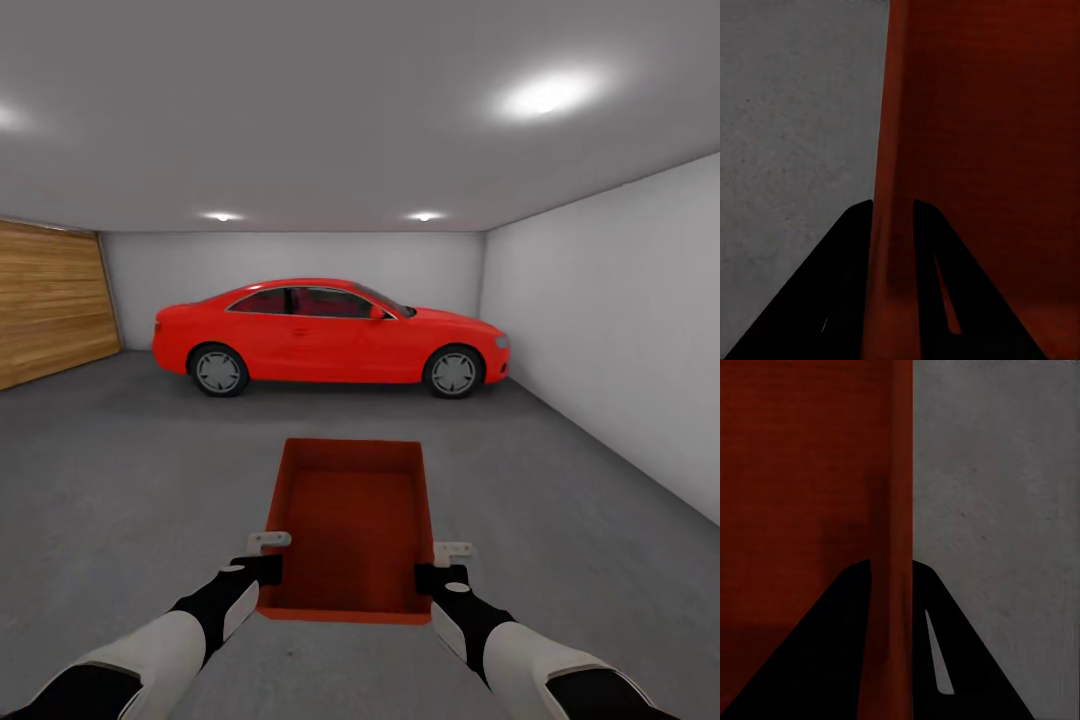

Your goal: Move the two storage containers from the living room to the garage. In the garage, place one container on the floor and stack the other container on top of it (either order is fine).

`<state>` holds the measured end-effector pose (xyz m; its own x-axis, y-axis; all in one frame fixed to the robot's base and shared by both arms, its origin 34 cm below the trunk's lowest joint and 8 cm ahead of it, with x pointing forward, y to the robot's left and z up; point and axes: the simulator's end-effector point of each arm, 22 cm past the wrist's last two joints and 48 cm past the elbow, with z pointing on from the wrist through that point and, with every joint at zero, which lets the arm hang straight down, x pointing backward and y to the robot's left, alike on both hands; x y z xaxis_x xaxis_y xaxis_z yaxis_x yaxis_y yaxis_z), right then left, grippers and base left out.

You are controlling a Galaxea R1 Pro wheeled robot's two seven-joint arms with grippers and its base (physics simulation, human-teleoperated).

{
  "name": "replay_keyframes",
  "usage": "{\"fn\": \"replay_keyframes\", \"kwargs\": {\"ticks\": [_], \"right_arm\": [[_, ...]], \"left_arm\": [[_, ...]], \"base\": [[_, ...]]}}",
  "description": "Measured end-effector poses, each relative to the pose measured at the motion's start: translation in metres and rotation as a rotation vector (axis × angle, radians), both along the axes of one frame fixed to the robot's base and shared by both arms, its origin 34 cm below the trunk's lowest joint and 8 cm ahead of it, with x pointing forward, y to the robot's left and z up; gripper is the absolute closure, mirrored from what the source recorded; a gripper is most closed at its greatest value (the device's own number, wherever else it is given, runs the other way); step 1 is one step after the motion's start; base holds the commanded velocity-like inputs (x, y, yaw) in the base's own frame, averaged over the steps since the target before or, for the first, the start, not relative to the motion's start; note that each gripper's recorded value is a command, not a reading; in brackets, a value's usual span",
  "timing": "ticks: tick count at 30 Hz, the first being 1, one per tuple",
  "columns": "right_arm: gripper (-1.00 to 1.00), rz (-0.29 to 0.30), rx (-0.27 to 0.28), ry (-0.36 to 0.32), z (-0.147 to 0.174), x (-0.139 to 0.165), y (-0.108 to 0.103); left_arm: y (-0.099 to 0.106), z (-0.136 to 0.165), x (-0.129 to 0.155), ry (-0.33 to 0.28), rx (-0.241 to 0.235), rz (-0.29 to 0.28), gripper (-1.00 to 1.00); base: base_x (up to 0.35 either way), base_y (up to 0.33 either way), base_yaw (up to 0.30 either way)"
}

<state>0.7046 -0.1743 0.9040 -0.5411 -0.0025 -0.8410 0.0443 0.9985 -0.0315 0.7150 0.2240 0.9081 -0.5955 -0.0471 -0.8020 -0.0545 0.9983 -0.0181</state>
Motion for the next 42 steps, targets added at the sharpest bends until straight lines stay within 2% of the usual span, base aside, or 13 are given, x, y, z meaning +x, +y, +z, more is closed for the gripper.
{"fn": "replay_keyframes", "kwargs": {"ticks": [42], "right_arm": [[1.00,0.000,0.000,0.001,-0.0004,-0.0003,-0.0001]], "left_arm": [[-0.0001,-0.0004,-0.0003,0.001,0.000,0.000,1.00]], "base": [[0.321,0.000,0.000]]}}
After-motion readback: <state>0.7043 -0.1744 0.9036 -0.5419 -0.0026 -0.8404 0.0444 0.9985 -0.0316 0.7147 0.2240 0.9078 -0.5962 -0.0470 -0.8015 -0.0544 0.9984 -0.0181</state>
